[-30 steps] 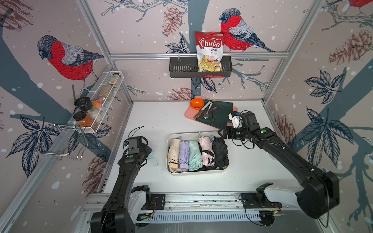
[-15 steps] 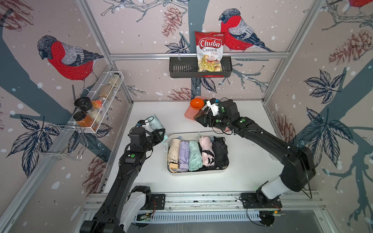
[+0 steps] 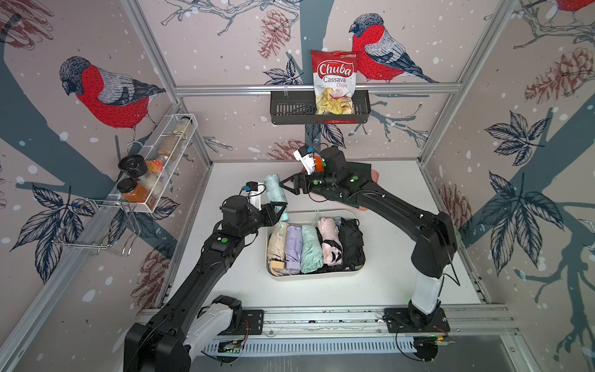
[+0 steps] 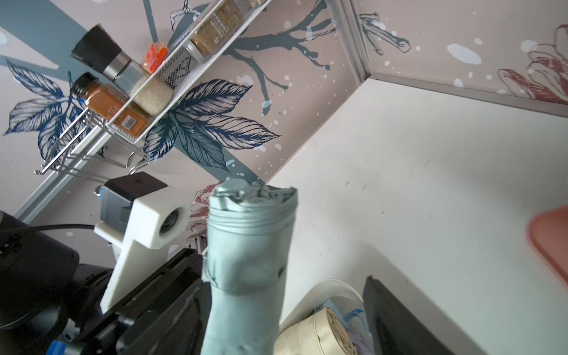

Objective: Put the umbrella into the storage box
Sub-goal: Place the umbrella in the storage box.

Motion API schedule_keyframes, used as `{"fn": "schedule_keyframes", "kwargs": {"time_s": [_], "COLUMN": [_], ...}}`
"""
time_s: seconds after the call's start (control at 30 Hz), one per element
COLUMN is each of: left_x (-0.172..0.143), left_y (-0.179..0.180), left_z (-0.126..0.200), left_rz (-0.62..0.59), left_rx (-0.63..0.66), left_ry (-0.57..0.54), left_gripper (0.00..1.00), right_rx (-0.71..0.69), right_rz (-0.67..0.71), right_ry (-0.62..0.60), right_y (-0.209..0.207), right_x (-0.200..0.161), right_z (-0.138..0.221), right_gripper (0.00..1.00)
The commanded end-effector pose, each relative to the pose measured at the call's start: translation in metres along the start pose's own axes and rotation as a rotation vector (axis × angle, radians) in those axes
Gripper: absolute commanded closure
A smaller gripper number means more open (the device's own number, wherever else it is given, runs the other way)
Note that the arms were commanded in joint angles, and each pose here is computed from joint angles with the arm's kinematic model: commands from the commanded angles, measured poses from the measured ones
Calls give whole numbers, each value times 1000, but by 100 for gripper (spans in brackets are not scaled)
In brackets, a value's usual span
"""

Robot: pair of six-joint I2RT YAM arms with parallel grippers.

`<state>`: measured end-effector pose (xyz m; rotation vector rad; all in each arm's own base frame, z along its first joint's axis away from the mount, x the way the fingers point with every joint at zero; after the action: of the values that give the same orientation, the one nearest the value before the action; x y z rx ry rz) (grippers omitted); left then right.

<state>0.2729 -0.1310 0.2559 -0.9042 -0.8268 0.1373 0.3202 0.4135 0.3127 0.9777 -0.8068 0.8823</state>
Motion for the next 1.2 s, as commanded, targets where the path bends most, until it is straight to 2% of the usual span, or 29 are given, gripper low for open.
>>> {"fn": "schedule_keyframes", "kwargs": {"time_s": [0.0, 0.17, 0.27, 0.33, 0.4, 0.47, 0.5, 0.53, 0.6, 0.67, 0.73, 0.83, 0.93, 1.17], "left_x": [15, 14, 13, 12, 13, 14, 14, 15, 16, 15, 13, 6, 2, -6], "left_y": [-23, -30, -35, -36, -36, -36, -35, -34, -34, -34, -35, -36, -25, 40], "left_z": [-1, -2, -2, -3, -5, -7, -8, -9, -10, -8, -5, 1, 8, 17], "left_rz": [-95, -114, -127, -128, -126, -122, -119, -115, -109, -103, -102, -87, -42, 115], "left_rx": [-110, -141, -158, -164, -162, -160, -156, -152, -146, -141, -145, -139, -67, 340], "left_ry": [-56, -49, -46, -43, -40, -39, -36, -35, -35, -29, -17, 8, -5, -96], "left_gripper": [100, 100, 100, 100, 100, 94, 88, 76, 41, 16, 0, 0, 0, 0], "right_rx": [-6, -20, -11, 10, 42, 61, 60, 53, 22, -31, -88, -168, -180, -173], "right_rz": [58, 57, 64, 77, 99, 123, 137, 149, 189, 244, 309, 395, 473, 604], "right_ry": [42, 62, 65, 67, 75, 95, 105, 119, 144, 164, 179, 206, 240, 336], "right_y": [5, 3, 4, 7, 10, 11, 11, 10, 7, 2, -4, -16, -21, -29], "right_x": [-5, -8, -8, -7, -7, -9, -9, -10, -10, -11, -8, -5, -3, -18], "right_z": [-8, -15, -17, -19, -20, -21, -20, -20, -17, -12, -3, 9, 16, 9], "right_gripper": [19, 23, 30, 36, 47, 59, 64, 69, 77, 81, 84, 86, 87, 89]}}
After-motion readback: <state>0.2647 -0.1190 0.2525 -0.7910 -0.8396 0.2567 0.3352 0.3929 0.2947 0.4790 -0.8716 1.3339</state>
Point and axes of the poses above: each gripper's point midway between its finger pads, its own z axis back along the fingers, its own y axis along the line the jaws close on, x = y × z, the point moved 5 cm from there along z, back along the fingers, and after that the axes turned 11 degrees about z, right-handed, at the moved point
